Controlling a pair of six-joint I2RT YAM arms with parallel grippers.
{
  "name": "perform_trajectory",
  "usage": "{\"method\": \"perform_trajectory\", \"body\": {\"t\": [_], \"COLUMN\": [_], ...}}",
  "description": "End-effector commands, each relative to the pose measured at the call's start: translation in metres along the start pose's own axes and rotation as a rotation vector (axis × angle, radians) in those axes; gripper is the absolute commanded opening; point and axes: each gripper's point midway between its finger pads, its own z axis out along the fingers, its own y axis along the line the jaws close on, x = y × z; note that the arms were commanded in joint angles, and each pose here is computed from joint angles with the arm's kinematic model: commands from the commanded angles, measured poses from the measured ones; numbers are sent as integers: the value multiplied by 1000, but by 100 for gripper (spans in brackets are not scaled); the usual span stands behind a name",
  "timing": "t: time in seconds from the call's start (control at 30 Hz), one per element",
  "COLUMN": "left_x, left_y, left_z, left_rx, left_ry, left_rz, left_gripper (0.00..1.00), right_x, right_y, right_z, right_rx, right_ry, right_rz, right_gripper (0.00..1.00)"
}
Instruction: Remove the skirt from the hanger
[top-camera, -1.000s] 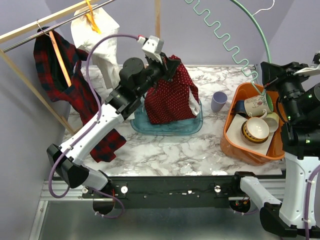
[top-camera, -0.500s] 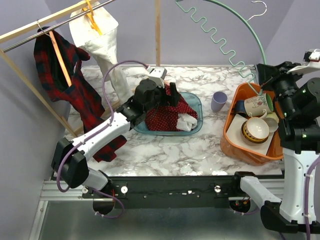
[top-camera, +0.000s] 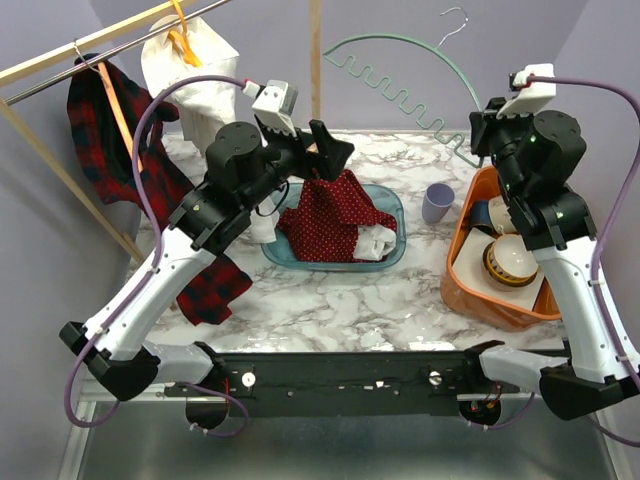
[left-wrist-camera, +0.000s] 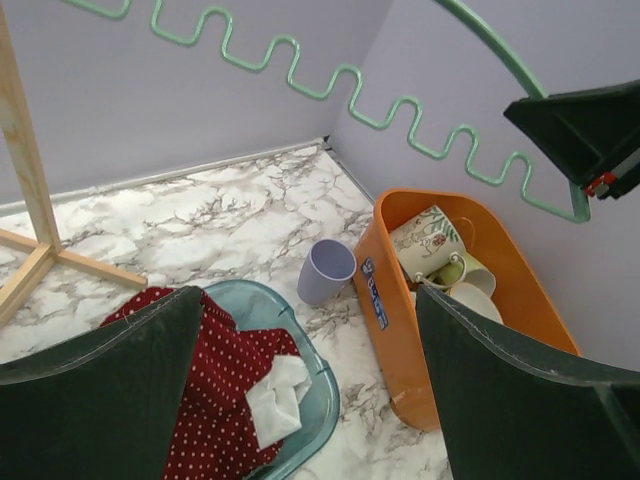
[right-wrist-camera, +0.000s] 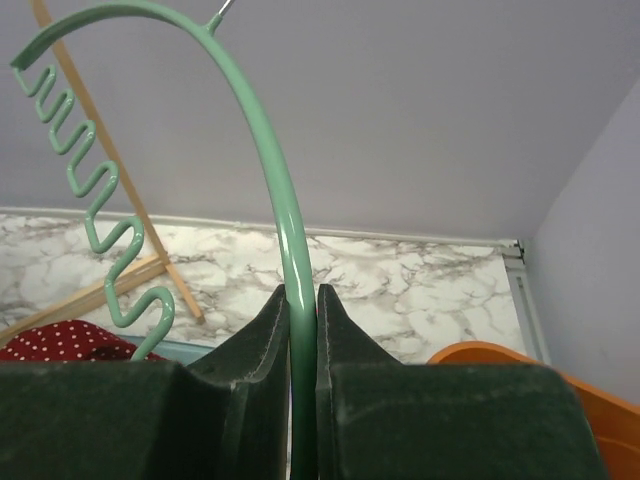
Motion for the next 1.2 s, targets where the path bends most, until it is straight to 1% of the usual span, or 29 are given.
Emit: {"method": "perform_trajectory", "body": {"t": [0.0,0.03,0.07,0.1,0.13,0.17,0.2,0.23,0.27,0.3,0.43,0.5,0.53,0.6,0.63,0.67,0.73,0.8,0.9,0.93,1.03,1.17], "left_x": [12,3,3,3,1,2,4,1,5,6,-4,-6,-8,-8,-4,-4,3,6,7,8,2,-5], "left_y": [8,6,6,6,4,4,1,-1,1,-4,-8,-10,-10,-10,-9,-9,-7,-7,-6,-6,-10,-13], "left_z": [-26,-37,-44,-49,-58,-63,-67,-75,-79,-84,-111,-122,-131,-139,-145,-148,-154,-158,-166,-168,-177,-188], "left_rx": [-36,-36,-41,-42,-32,-30,-17,-9,-16,10,27,34,40,47,53,57,63,71,72,73,91,103], "left_ry": [60,38,43,45,39,51,60,56,75,87,64,53,37,23,22,9,11,12,10,11,-12,-37], "left_rz": [4,3,-1,-4,-6,-5,-6,-7,-3,-2,8,9,11,16,21,27,35,39,41,41,45,47], "left_gripper": [97,97,97,97,97,97,97,97,97,97,97,98,98,98,98,99,99,99,99,99,99,99], "right_x": [-57,-67,-71,-68,-79,-80,-70,-79,-80,-80,-87,-97,-104,-104,-110,-104,-118,-124,-120,-131,-138,-132], "right_y": [21,25,42,47,50,63,72,74,81,85,108,121,123,139,141,154,157,168,185,184,196,214], "right_z": [-9,-8,-8,-1,3,5,20,22,25,29,44,46,46,55,56,64,63,71,82,79,82,93], "right_rx": [-2,14,-9,21,46,33,43,59,58,70,88,62,76,69,90,81,111,114,111,133,129,107], "right_ry": [-233,-274,-293,-289,-333,-340,-313,-327,-332,-332,-386,-430,-467,-495,-525,-527,-571,-581,-569,-590,-604,-598], "right_rz": [-44,-102,-129,-169,-246,-279,-327,-389,-415,-440,-556,-571,-566,-589,-608,-632,-646,-655,-697,-700,-720,-748], "right_gripper": [1,1,1,1,1,1,1,1,1,1,1,1,1,1,1,1,1,1,1,1,1,1]}}
